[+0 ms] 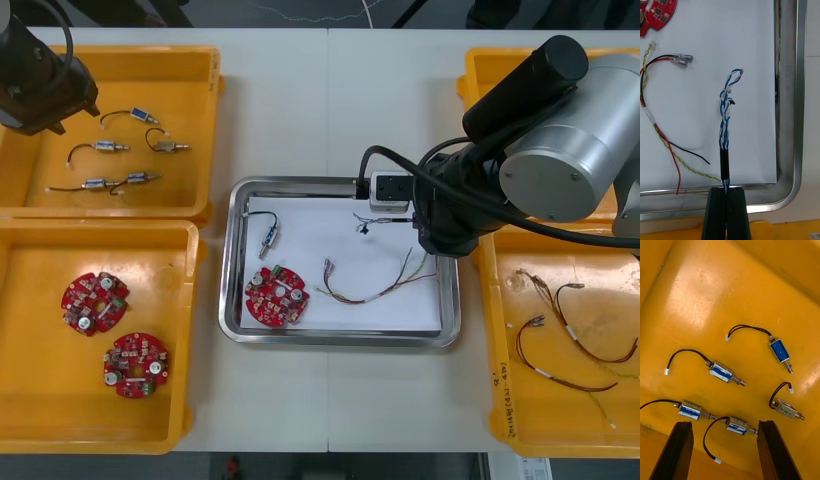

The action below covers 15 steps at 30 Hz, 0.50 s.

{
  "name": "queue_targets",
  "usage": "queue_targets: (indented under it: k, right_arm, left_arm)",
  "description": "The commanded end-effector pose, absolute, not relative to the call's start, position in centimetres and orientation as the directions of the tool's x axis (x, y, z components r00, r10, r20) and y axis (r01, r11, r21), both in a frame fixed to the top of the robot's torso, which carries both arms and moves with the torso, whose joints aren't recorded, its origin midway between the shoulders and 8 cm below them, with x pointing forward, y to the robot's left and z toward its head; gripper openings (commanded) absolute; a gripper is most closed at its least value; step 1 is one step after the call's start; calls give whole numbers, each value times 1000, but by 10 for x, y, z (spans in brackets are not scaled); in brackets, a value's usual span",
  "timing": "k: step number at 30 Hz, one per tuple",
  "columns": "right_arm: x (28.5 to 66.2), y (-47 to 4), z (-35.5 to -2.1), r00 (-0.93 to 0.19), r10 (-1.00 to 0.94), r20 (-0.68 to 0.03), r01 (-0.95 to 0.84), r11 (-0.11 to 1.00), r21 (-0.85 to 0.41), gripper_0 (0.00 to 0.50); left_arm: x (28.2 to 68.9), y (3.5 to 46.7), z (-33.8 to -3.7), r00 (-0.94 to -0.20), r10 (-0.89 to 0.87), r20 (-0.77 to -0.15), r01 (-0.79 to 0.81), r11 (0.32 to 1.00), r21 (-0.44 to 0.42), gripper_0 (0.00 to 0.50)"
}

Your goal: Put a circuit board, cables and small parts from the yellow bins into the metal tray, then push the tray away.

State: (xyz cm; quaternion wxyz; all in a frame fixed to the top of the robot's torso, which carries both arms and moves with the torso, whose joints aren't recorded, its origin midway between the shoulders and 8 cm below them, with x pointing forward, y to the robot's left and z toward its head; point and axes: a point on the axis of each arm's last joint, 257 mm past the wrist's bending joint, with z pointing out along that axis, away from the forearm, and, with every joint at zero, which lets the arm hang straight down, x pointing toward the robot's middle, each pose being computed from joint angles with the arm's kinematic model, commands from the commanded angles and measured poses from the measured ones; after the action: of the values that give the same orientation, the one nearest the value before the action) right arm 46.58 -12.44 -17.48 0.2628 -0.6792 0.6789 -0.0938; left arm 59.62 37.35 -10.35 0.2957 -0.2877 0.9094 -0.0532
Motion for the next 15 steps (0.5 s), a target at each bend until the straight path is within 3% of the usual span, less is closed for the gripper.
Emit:
queue_targets:
  k: [1, 11, 15]
  right_arm:
    - [472, -100, -182, 106, -968, -226, -862, 24, -506, 0]
    - [491, -78, -204, 101, -954, -284, -860, 60, -507, 0]
    - [499, -73, -210, 112, -956, -272, -843, 53, -535, 0]
  left_arm:
    - [598, 390, -72, -593, -602, -535, -542, 789, -287, 500]
    - [584, 413, -118, -598, -617, -512, -579, 774, -255, 500]
    - [576, 419, -135, -605, -627, -491, -595, 766, -244, 500]
